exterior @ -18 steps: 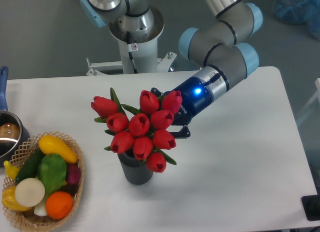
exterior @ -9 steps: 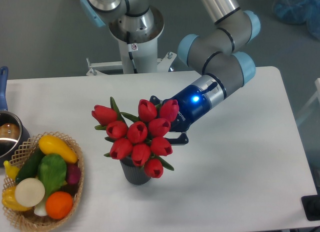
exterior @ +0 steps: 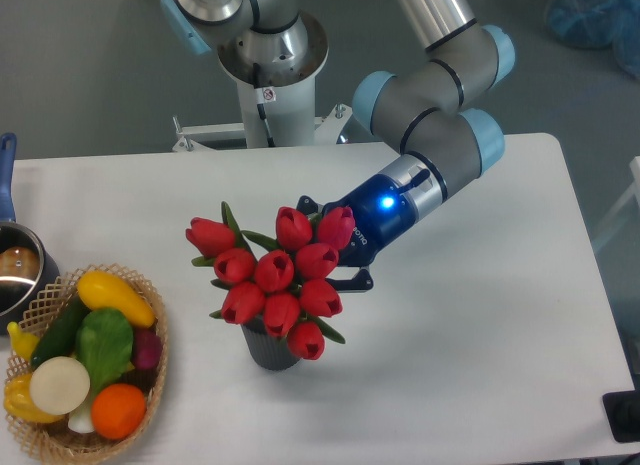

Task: Insert the flowers into the vase
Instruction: 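Lower the tulip stems down into the vase opening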

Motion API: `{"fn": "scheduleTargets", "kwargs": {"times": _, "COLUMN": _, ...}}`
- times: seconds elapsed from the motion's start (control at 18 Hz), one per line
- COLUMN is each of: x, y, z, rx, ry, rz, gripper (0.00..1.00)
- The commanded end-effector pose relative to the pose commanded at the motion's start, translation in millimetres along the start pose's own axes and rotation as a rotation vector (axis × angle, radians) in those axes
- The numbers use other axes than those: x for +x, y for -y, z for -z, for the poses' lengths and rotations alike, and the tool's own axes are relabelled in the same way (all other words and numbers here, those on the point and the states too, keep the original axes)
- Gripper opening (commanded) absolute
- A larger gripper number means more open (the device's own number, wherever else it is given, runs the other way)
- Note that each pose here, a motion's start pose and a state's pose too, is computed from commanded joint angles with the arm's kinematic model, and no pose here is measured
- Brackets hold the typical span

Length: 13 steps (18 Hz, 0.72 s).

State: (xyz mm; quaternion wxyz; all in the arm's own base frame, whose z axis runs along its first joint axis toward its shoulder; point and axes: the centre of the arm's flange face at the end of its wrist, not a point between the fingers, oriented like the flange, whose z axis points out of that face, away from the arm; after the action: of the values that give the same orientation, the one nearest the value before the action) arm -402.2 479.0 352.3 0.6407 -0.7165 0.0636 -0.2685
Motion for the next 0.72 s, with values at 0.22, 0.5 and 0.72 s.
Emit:
{"fn": "scheduleTargets", "kwargs": {"times": 0.22, "x": 0.9, "y": -3.2, "z": -2.8, "rx": -0.002, "ry": -0.005, "rz": 0.004, "gripper": 0.1}}
{"fn": "scheduleTargets", "kwargs": {"times": 0.5, "x": 0.3, "y": -25.1, "z": -4.3, "rx": -0.004, "ry": -0.007, "rz": 0.008, "gripper": 0.1}}
{"fn": "scheduleTargets", "kwargs": {"times": 0.72, "x": 1.8, "y": -38.6, "z": -2.9, "rx": -0.004, "ry": -0.005, "rz": -0.017, "gripper": 0.11}}
